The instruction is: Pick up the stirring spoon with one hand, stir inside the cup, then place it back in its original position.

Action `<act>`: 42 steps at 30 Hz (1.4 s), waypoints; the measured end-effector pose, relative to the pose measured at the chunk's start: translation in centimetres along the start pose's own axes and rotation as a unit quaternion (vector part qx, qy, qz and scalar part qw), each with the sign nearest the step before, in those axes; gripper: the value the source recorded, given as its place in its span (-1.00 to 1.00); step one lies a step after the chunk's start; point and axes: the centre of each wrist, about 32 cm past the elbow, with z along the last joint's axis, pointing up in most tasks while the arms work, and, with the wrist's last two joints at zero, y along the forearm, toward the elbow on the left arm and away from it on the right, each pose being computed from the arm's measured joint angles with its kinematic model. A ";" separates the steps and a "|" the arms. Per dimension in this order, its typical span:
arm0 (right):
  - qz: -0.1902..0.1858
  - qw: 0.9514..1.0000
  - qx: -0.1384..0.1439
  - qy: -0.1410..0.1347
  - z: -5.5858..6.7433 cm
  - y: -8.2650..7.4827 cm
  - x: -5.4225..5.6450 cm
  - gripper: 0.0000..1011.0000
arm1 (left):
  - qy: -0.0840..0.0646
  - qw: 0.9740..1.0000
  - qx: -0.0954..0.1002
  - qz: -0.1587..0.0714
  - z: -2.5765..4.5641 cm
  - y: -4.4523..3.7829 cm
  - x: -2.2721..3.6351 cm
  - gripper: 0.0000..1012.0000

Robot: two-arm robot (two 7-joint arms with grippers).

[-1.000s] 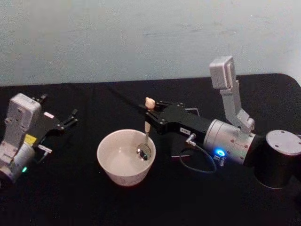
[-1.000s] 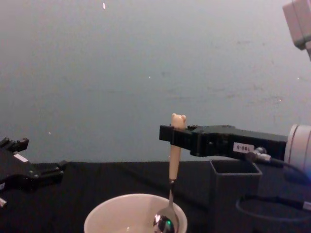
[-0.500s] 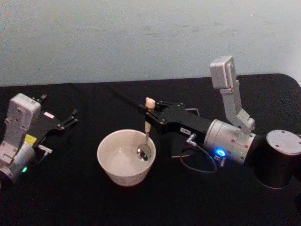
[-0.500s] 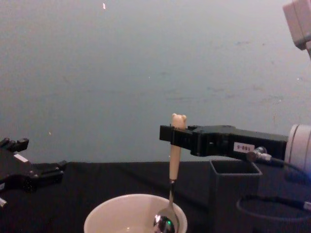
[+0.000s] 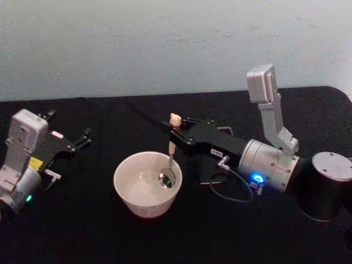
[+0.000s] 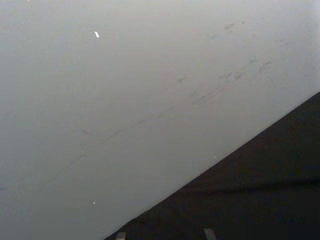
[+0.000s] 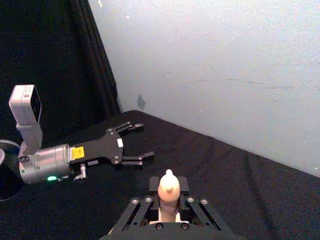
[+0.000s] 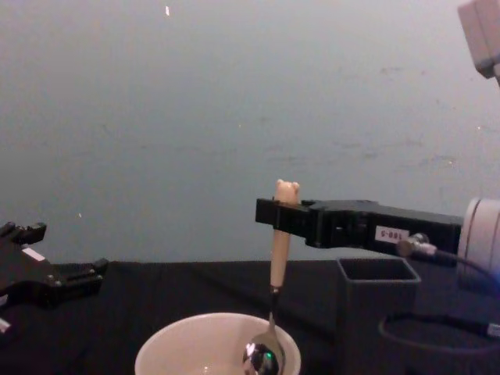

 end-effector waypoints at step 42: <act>0.040 0.999 -0.030 -0.017 -2.4 6.0 -1.9 -0.58 | 0.000 1.000 0.000 0.000 0.00 0.00 0.00 0.98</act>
